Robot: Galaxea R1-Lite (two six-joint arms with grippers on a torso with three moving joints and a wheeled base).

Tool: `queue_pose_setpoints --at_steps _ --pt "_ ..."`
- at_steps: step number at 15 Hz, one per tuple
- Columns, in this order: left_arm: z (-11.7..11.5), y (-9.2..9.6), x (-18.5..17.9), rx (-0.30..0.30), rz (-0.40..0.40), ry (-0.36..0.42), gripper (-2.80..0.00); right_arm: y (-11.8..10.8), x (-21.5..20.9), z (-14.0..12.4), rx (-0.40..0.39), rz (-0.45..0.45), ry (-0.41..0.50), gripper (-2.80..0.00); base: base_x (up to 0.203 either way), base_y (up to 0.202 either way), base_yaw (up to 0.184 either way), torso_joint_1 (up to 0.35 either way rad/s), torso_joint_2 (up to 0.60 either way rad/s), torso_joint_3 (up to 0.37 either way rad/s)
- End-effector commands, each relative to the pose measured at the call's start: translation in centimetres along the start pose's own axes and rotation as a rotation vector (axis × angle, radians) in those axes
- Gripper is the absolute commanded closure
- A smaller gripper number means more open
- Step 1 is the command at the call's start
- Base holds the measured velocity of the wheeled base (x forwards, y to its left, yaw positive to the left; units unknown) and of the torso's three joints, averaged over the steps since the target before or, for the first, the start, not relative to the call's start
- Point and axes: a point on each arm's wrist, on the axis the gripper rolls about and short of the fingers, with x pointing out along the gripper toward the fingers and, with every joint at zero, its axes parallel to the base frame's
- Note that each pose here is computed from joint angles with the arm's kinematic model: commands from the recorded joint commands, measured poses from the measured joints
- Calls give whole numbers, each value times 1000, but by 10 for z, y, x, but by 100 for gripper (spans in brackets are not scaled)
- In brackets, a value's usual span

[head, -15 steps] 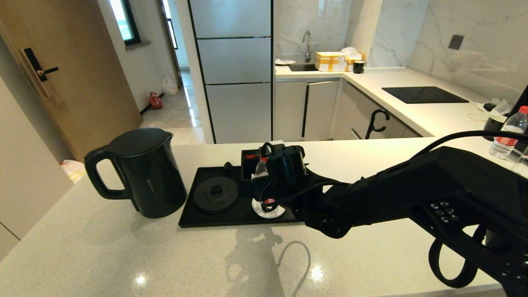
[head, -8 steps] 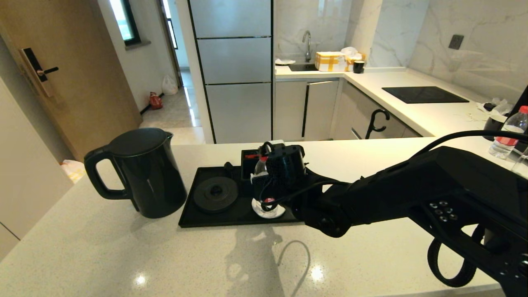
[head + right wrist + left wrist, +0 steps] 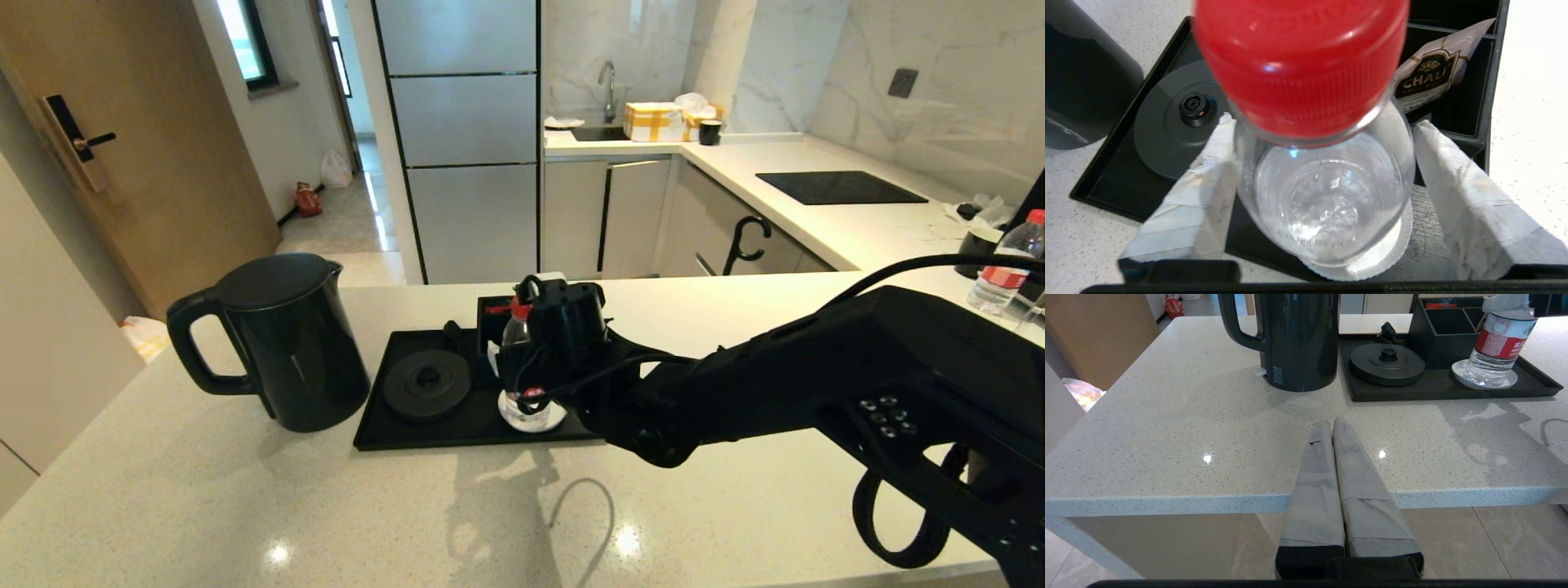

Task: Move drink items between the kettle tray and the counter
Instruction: Return the bottled water to its original position, then return the kettle to its original position

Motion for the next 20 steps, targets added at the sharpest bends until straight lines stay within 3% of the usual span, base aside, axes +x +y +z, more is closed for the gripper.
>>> queue_pose_setpoints --at_steps 1,9,15,16,20 --pt "0 0 0 0 0 0 0 -1 -7 8 8 1 -16 -280 0 0 0 0 0 0" --pt "0 0 0 0 0 0 0 -17 -59 28 16 15 -21 -280 0 0 0 0 0 0" --pt "0 0 0 0 0 0 0 -48 -164 74 41 14 -93 -280 0 0 0 0 0 0" --pt "0 0 0 -1 0 0 0 -59 -188 82 48 -3 -107 0 0 0 0 0 0 0" --pt "0 0 0 0 0 0 0 -114 -281 95 68 -118 -113 0 0 0 0 0 0 0"
